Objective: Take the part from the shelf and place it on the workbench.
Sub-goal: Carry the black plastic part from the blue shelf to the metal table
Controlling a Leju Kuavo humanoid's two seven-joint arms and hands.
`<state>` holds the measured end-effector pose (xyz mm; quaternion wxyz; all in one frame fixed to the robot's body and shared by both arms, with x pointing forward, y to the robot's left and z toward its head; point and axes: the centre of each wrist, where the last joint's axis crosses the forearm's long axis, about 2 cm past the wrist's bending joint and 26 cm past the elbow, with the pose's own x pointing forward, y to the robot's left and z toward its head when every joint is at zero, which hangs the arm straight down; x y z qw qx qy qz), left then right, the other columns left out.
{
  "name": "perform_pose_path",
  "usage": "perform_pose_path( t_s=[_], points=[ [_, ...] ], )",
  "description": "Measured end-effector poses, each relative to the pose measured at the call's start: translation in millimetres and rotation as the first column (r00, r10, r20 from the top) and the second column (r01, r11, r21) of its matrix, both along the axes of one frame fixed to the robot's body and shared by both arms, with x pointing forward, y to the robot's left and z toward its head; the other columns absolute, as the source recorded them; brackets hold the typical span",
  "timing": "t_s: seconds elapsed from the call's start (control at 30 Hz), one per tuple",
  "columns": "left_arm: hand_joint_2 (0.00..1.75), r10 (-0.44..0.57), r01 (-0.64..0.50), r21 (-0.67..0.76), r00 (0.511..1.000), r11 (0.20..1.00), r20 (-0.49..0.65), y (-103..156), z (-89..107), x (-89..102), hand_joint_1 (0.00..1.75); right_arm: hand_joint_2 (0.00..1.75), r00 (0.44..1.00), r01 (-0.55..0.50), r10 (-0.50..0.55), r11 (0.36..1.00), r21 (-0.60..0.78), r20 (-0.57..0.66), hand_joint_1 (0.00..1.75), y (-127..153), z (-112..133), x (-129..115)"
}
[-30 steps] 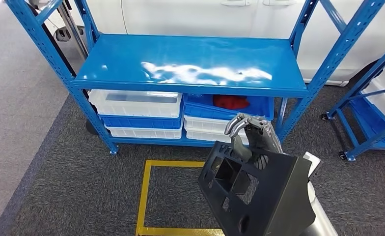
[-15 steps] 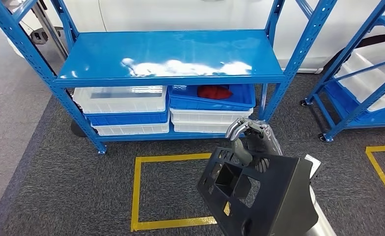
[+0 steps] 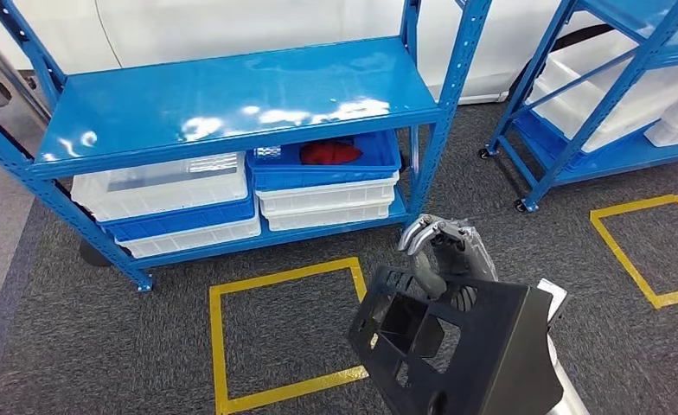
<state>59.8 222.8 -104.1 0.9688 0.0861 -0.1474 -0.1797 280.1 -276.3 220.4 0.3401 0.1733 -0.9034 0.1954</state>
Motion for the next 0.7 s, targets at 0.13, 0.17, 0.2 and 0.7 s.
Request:
perform_pose_path(
  t_s=[0.13, 0.17, 0.2, 0.7],
  points=[
    [1.75, -0.002, 0.002, 0.0, 1.0, 1.0, 0.001, 1.3, 0.0, 1.4, 0.0, 1.75, 1.0, 0.005, -0.005, 1.0, 0.005, 0.006, 1.75, -1.4, 0.7, -1.6],
    [1.75, -0.002, 0.002, 0.0, 1.0, 1.0, 0.005, 1.5, 0.3, 3.3, 0.0, 1.75, 1.0, 0.005, -0.005, 1.0, 0.005, 0.004, 1.75, -1.3, 0.1, -2.1],
    [1.75, -0.002, 0.002, 0.0, 1.0, 1.0, 0.008, 1.7, 0.6, 5.3, 0.0, 1.75, 1.0, 0.005, -0.005, 1.0, 0.005, 0.002, 1.75, -1.4, -0.6, -2.7],
    [1.75, -0.014, 0.014, -0.005, 1.0, 1.0, -0.015, -1.1, 0.1, 0.1, 0.0, 1.75, 0.999, 0.038, -0.038, 0.999, 0.01, 0.003, 1.75, -5.8, -1.1, -7.4]
  ],
)
